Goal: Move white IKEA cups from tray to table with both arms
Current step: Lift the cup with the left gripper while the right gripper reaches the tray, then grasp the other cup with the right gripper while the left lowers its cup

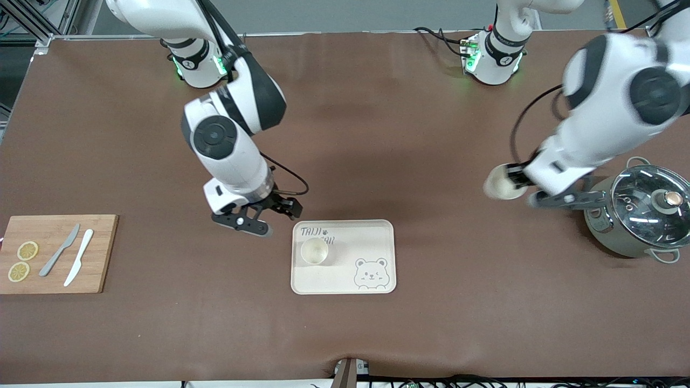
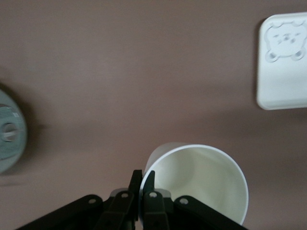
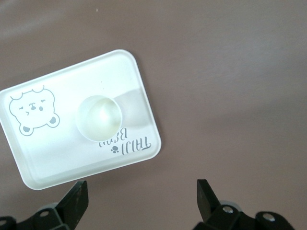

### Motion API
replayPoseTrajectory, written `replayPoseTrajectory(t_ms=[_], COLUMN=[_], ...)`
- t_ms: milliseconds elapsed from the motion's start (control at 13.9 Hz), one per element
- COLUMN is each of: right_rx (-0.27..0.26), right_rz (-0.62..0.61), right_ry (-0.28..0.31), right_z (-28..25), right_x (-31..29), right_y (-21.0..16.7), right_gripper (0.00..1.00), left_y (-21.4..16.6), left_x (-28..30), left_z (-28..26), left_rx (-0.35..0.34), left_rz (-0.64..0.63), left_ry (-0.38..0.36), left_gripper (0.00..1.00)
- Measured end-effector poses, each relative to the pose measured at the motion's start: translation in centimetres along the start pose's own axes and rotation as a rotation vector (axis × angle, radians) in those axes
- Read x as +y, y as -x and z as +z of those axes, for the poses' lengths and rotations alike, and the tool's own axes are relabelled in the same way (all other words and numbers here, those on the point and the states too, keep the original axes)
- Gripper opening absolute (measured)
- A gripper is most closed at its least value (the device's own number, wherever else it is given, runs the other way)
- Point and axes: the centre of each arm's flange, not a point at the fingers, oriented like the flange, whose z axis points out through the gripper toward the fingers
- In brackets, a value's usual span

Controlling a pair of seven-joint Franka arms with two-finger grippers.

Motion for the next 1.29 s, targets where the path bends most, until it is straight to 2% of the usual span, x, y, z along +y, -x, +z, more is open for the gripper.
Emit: replayPoseTrajectory(t_ms=[215,430,646,1148,1291], right_rx=[0.013,0.034,0.053,0.078,0.078], right_rz=[0.002,0.005,0.008,0.015,0.013], right_ry=[-0.006,-0.02,-0.032,-0.035,-0.033], right_z=[4.3,7.9,10.0,14.4,15.7], right_x=[-1.3,-1.8,-2.0,-1.7,-1.7], right_y=[0.3,-0.2,-0.7,-1.6,-1.5], right_gripper=[1.0,1.0,1.0,1.0,1.0], left_y=[4.2,5.9,6.0,2.8,2.3], left_x=[-9.7,-14.5,-15.3,-12.0,-11.4], left_z=[1.4,7.0,12.6,20.7,23.4], left_rx=[0.026,0.092,0.127,0.197,0.198], left_rz=[0.089,0.145,0.133,0.107,0.103], left_ry=[0.017,-0.003,0.02,0.048,0.048], left_gripper=[0.05,0.05,0.05,0.05,0.05])
